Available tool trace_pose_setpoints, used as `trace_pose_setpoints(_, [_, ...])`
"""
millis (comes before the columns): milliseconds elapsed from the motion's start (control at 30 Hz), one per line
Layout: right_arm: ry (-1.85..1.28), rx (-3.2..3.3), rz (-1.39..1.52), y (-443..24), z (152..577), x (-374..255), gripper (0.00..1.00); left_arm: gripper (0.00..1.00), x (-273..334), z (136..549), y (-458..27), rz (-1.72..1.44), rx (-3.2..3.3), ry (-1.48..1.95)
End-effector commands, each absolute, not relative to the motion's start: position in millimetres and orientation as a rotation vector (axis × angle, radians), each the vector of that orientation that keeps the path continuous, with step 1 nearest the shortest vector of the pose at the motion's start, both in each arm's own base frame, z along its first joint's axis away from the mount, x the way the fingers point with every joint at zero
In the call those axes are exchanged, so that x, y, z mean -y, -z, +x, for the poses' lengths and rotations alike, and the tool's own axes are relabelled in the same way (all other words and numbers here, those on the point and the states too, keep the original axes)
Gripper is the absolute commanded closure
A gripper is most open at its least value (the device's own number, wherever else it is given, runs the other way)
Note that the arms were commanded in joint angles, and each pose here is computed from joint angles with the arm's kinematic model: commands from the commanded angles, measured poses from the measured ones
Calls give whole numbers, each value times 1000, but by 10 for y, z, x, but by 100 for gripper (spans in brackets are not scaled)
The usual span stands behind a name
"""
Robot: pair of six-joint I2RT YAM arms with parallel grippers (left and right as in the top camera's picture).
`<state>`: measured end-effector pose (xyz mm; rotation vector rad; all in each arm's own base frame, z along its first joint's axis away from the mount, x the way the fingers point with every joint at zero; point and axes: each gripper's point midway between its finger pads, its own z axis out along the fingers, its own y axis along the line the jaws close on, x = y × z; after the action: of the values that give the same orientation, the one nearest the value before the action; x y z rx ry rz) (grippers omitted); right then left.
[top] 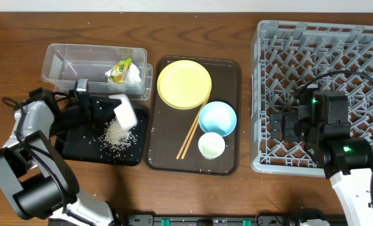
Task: Sort waste into correct bins and load items into the dishwasher rack
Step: 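Lift the rice bowl and tip the rice onto the black tray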
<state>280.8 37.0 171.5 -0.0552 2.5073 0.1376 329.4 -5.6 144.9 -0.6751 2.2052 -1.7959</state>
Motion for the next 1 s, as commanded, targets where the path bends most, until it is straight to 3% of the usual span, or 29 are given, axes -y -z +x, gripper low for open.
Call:
trace_pose_setpoints(0, [-154, -2485, -54, -1804, 2833, -401, 1, 94, -21, 3294, -1548, -745, -2112, 1873])
trace_pose_setpoints(400, [-154, -2485, -54, -1804, 2833, -401, 1, 94, -189, 3289, -1752, -852, -1938, 1980])
trace_pose_setpoints(967, [-154, -2486, -54, -1804, 2833, -401, 1, 94, -209, 3281, -1553, -827, -2064, 1859])
